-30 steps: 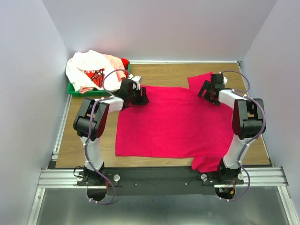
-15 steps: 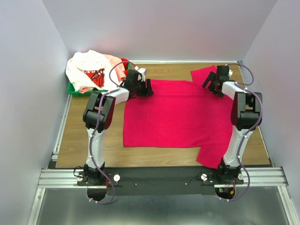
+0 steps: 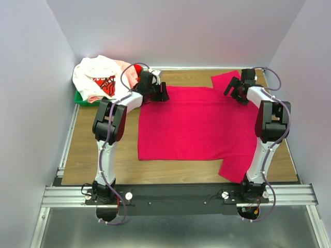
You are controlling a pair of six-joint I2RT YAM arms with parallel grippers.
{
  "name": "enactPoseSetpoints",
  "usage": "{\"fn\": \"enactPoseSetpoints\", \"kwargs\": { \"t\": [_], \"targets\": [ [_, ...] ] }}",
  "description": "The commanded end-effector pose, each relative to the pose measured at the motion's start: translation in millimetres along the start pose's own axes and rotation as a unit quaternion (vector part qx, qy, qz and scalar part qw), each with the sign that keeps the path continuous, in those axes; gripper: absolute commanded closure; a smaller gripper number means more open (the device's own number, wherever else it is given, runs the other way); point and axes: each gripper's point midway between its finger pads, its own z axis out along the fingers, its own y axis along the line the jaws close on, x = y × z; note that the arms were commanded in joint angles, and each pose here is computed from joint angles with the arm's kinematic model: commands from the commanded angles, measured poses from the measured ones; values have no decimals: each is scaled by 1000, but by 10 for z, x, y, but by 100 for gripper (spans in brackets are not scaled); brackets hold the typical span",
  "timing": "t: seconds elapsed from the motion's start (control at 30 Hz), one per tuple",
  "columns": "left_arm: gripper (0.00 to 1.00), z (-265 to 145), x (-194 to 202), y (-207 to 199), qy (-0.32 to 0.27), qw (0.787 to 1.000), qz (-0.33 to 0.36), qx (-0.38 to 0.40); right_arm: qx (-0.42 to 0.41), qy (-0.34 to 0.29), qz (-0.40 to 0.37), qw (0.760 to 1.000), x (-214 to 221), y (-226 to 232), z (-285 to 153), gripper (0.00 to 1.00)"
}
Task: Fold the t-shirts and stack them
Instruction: Flatten the tshirt out, then fold the tshirt
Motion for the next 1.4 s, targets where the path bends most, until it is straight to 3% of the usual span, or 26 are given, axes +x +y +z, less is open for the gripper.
{"fn": "enactPoseSetpoints", "kwargs": {
  "t": [0.0, 0.07, 0.3, 0.53, 0.87, 1.37],
  "targets": [
    [34, -341, -114, -100, -24, 999, 14, -26, -23, -9, -11, 1000, -92, 52, -440, 0],
    [34, -446, -119, -134, -34, 999, 21, -32, -24, -5, -11, 1000, 6, 7, -562, 0],
    [37, -528, 479, 19, 0, 999, 8, -49, -16, 26, -18, 999, 458, -156, -692, 0],
    [37, -433, 665, 86, 16, 999, 8, -40, -21, 56, -7, 998, 757, -215, -601, 0],
    [37, -219, 484, 168, 21, 1000, 1, -23, -6, 89, 11, 996, 928, -256, -306, 0],
    [38, 67, 1, 331, 12, 1000, -6, 0, -27, 91, 27, 995, 778, -76, -70, 0]
  ]
}}
